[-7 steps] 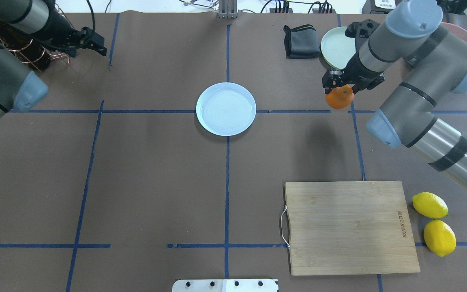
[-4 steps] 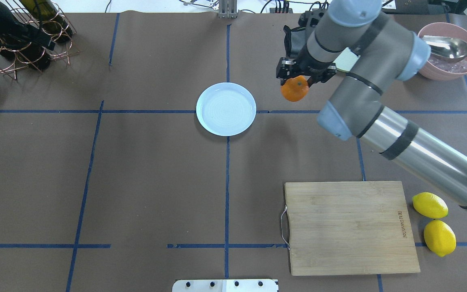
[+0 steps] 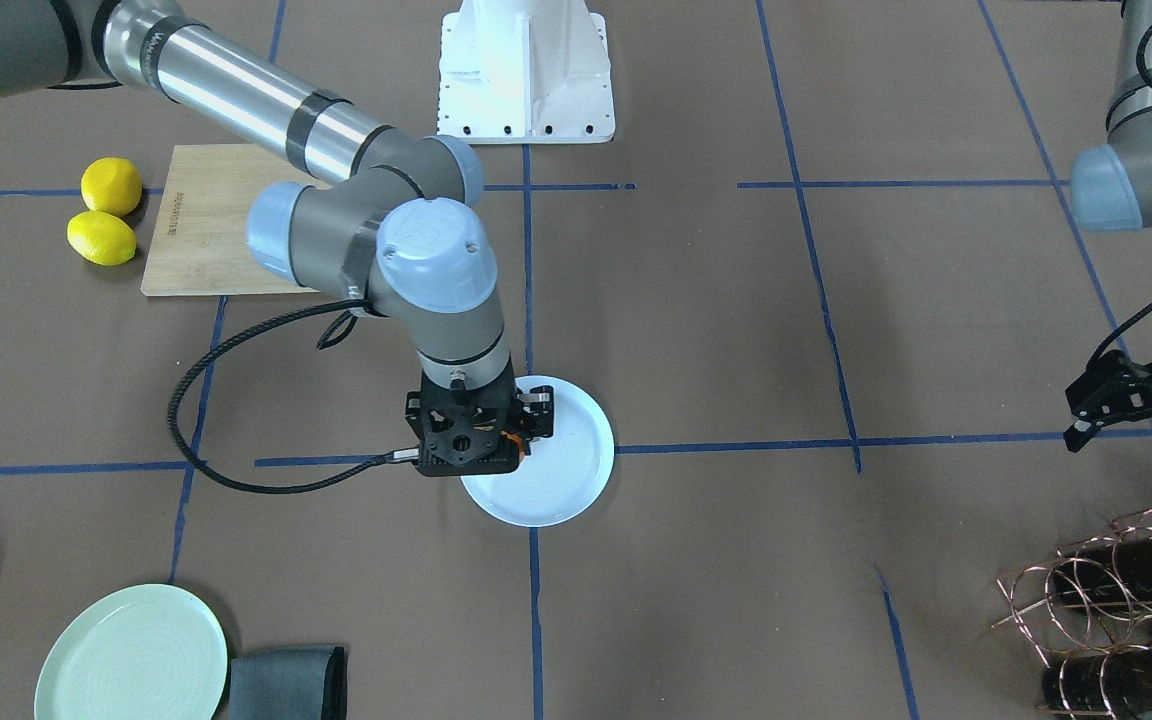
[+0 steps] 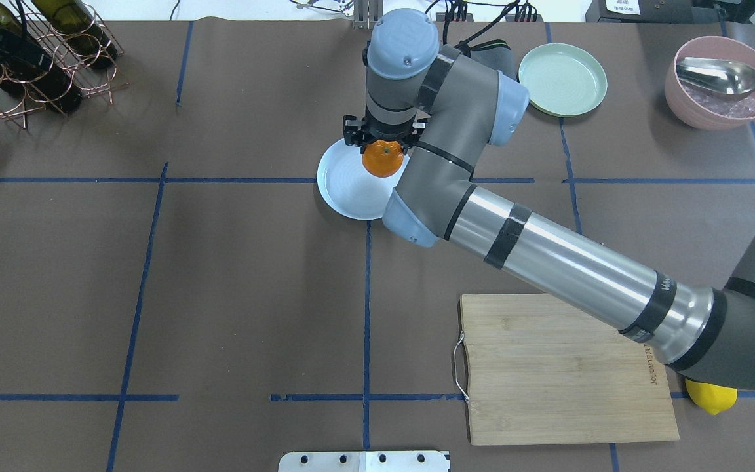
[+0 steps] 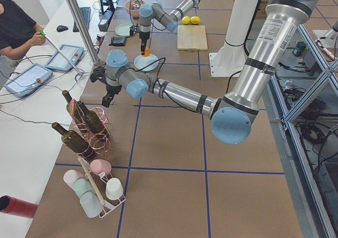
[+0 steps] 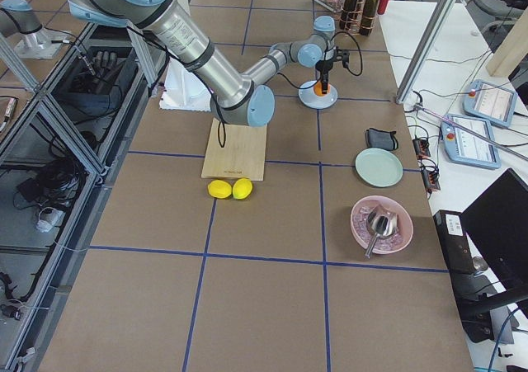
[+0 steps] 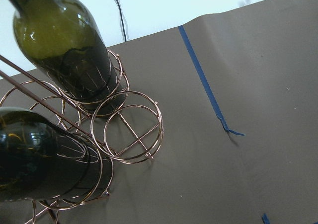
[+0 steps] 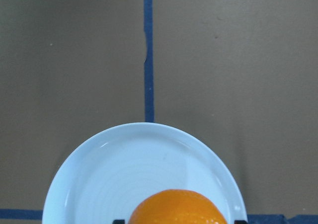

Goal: Pick orange to plate

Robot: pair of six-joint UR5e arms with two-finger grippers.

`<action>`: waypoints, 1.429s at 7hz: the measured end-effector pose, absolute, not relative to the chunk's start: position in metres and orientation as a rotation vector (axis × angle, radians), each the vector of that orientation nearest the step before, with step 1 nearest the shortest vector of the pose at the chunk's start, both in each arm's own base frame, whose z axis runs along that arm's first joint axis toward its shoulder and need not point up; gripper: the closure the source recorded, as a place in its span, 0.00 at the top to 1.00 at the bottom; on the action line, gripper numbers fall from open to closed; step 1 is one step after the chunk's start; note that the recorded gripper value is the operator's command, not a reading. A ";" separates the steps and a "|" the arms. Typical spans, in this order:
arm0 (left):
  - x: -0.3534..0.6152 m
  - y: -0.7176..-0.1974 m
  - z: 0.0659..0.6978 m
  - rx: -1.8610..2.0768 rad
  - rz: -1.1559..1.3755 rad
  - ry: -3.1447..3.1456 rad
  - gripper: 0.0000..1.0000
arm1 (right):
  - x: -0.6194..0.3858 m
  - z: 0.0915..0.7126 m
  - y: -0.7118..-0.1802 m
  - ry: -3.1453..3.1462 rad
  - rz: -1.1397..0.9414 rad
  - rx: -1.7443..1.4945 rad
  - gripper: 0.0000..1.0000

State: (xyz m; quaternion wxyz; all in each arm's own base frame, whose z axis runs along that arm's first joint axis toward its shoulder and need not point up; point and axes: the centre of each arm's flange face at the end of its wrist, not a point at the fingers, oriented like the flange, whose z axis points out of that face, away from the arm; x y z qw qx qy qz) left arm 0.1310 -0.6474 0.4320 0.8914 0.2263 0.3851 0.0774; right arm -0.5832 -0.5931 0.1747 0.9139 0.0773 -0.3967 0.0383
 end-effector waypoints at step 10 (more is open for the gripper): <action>0.086 -0.643 0.498 0.364 0.224 0.706 1.00 | -0.370 0.236 -0.682 -0.645 -0.069 0.132 1.00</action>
